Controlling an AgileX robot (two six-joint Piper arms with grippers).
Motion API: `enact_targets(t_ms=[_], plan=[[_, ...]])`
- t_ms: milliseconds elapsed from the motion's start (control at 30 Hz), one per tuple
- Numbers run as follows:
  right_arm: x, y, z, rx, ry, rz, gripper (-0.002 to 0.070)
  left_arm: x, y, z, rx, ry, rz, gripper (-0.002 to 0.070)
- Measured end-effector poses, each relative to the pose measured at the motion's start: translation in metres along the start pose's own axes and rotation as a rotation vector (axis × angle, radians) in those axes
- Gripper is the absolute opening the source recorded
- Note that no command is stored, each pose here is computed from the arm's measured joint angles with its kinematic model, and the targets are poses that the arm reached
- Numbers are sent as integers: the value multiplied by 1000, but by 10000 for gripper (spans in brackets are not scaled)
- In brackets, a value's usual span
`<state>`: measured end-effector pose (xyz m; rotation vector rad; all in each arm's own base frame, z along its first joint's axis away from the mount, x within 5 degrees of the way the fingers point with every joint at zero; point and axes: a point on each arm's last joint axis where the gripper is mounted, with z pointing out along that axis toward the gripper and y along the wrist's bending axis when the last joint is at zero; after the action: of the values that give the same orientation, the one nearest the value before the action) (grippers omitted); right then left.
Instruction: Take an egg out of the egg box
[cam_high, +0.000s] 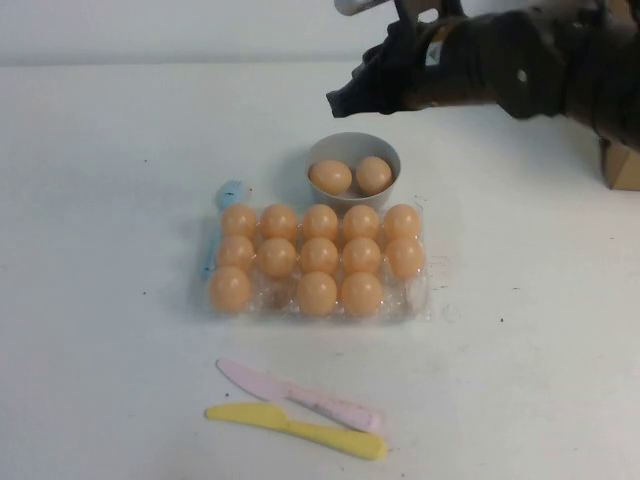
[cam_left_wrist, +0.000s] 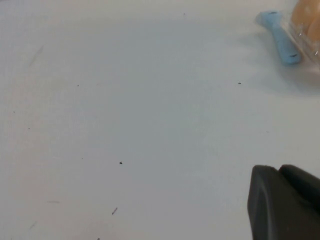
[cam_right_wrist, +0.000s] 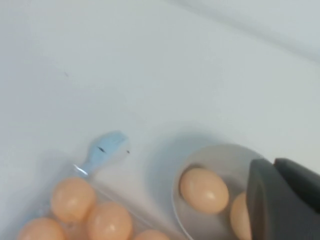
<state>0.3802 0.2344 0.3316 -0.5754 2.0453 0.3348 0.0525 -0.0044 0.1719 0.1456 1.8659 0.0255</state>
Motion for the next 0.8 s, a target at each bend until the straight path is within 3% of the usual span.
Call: enact_targets(t_ms=[200, 500, 800], plan=[[33, 8, -83, -15, -211, -33, -14, 0, 0, 0, 0, 0, 0, -5], [93, 4, -189, 1, -266, -95, -16, 0, 0, 0, 0, 0, 0, -5], [162, 2, -235, 11, -283, -125, -17, 0, 0, 0, 0, 0, 0, -5]])
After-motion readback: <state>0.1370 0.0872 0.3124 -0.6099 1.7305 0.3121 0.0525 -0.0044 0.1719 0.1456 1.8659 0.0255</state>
